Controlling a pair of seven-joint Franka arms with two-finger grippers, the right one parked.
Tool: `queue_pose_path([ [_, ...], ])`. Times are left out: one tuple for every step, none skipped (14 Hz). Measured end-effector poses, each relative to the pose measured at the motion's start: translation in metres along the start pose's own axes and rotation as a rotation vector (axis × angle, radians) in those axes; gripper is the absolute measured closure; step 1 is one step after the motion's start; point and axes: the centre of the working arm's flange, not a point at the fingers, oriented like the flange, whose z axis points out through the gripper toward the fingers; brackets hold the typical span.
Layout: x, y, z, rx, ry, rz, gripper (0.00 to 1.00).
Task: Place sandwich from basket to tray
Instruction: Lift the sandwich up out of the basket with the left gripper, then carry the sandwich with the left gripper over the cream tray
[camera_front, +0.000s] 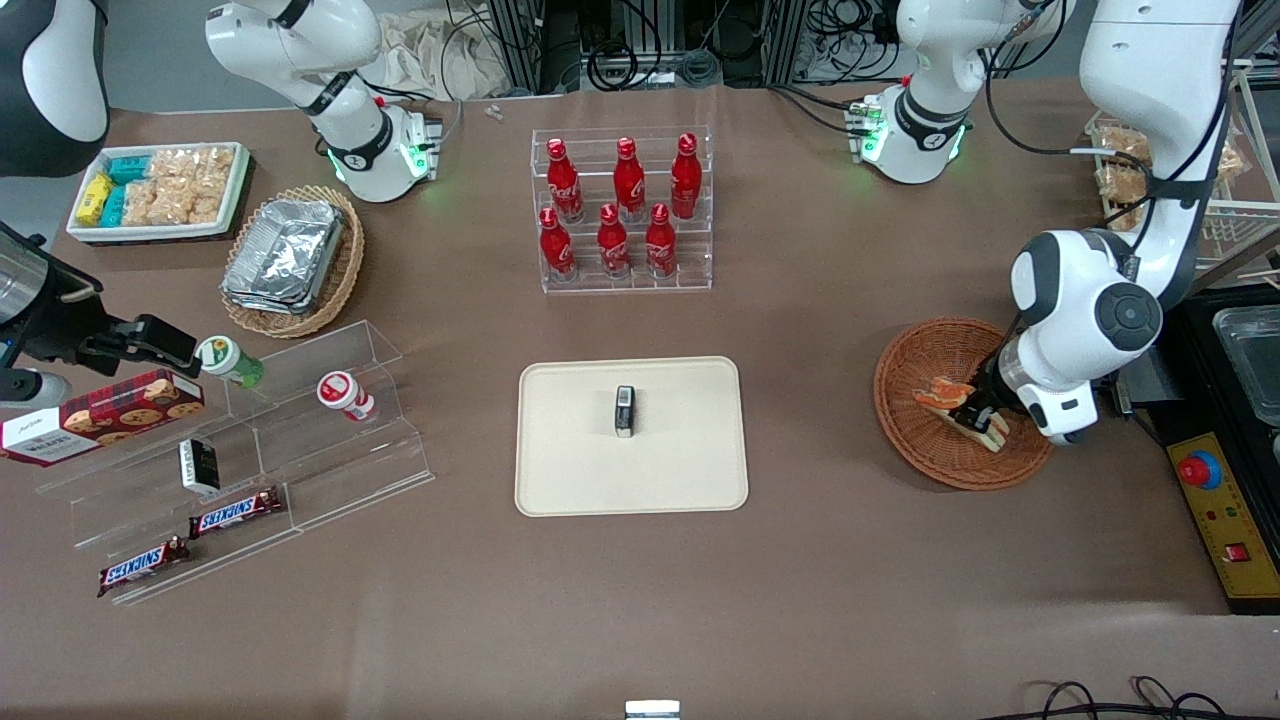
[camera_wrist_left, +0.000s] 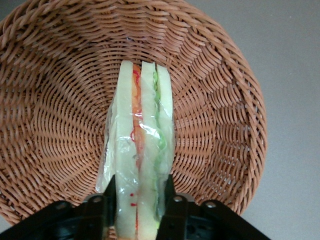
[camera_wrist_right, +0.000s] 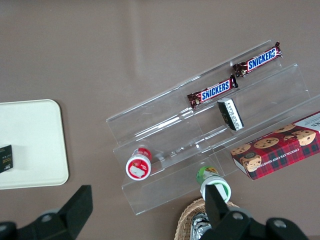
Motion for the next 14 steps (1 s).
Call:
queue_pose_path([
  [0.0,0.0,0.0,-0.002,0.002,0.001,0.74],
  [0.001,0.001,-0.002,-0.005,0.004,0.002,0.81],
  [0.001,0.003,-0.005,-0.01,0.008,0.003,0.81],
  [0.002,0.006,-0.013,-0.01,0.012,0.007,0.81],
  [0.003,0.011,-0.028,0.006,0.009,0.012,0.81],
  [0.004,0.017,-0.05,0.033,0.002,0.017,0.81],
  [0.004,0.024,-0.078,0.056,-0.005,0.034,0.81],
  [-0.001,0.032,-0.11,0.072,-0.011,0.069,0.82],
  [-0.008,0.039,-0.144,0.085,-0.017,0.116,0.85],
  [-0.016,0.044,-0.177,0.097,-0.023,0.171,0.85],
  [-0.022,0.047,-0.21,0.104,-0.028,0.229,0.85],
  [-0.028,0.05,-0.242,0.101,-0.031,0.291,0.85],
  [-0.035,0.053,-0.272,0.091,-0.037,0.373,0.85],
  [-0.045,0.056,-0.296,0.073,-0.051,0.469,0.85],
])
